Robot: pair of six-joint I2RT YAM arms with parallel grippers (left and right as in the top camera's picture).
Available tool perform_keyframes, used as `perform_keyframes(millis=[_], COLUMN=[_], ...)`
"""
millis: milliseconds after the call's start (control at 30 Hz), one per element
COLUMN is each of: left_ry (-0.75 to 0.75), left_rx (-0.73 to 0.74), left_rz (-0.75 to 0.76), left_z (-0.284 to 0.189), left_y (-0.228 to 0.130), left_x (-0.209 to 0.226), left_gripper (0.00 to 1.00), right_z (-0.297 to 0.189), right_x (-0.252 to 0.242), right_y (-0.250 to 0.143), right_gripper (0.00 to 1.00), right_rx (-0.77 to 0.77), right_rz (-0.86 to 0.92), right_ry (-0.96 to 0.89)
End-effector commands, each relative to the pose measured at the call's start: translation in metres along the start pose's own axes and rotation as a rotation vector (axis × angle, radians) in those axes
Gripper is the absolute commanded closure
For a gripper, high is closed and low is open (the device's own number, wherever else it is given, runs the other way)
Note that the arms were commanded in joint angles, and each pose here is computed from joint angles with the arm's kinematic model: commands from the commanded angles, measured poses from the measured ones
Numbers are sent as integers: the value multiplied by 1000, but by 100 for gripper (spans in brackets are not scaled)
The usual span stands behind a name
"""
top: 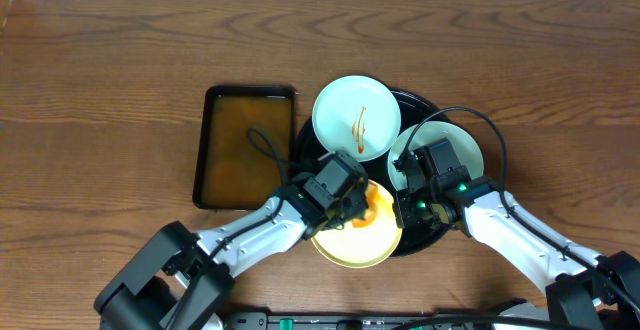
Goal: Clean dirty plates on tray and stack at the side
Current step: 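Scrub the yellow plate with the sponge in the left gripper, then return the sponge to the water tray with the left gripper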
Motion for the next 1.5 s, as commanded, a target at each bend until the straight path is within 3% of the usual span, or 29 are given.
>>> perform_keyframes(millis=[0,167,400,600,767,1033,1267,1333,1467], left_ry=[138,155,113,5,12,176,268,277,277], left_rx=[-120,-169,-110,-303,-397,-466,-498,-492,-492], left_rz=[57,50,71,278,284,153,79,75,75], left_z=[-1,-16,-48,-82,-103,-115,-131,-131,-131], left_y=[26,45,30,60,77,114,141,140,140], left_x=[33,40,32,2,4,54,94,96,96], left_gripper=[93,93,93,93,93,93,93,93,93], right_z=[1,1,1,1,1,1,1,0,0], right_x=[0,0,-1,-1,-1,-3,2,3,3], right_y=[-2,-2,-3,-4,-4,-11,-22,-23,-22], right_gripper=[99,99,99,99,99,98,83,85,99], right_rx=[10,10,15,16,18,51,102,108,106], right_rz=[-18,-17,-15,-15,-15,-5,9,10,10], right_ry=[-8,-8,-13,-13,-14,-22,10,22,23])
Point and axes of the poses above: each gripper's point midway between its finger pads, its own z axis out along the fingers, its own x axis along the line the jaws close on, y = z × x, the point moved 3 cm from there along -z, back along the fingers, and after that the axes turned 1 degree about z, right-handed, at the moved point
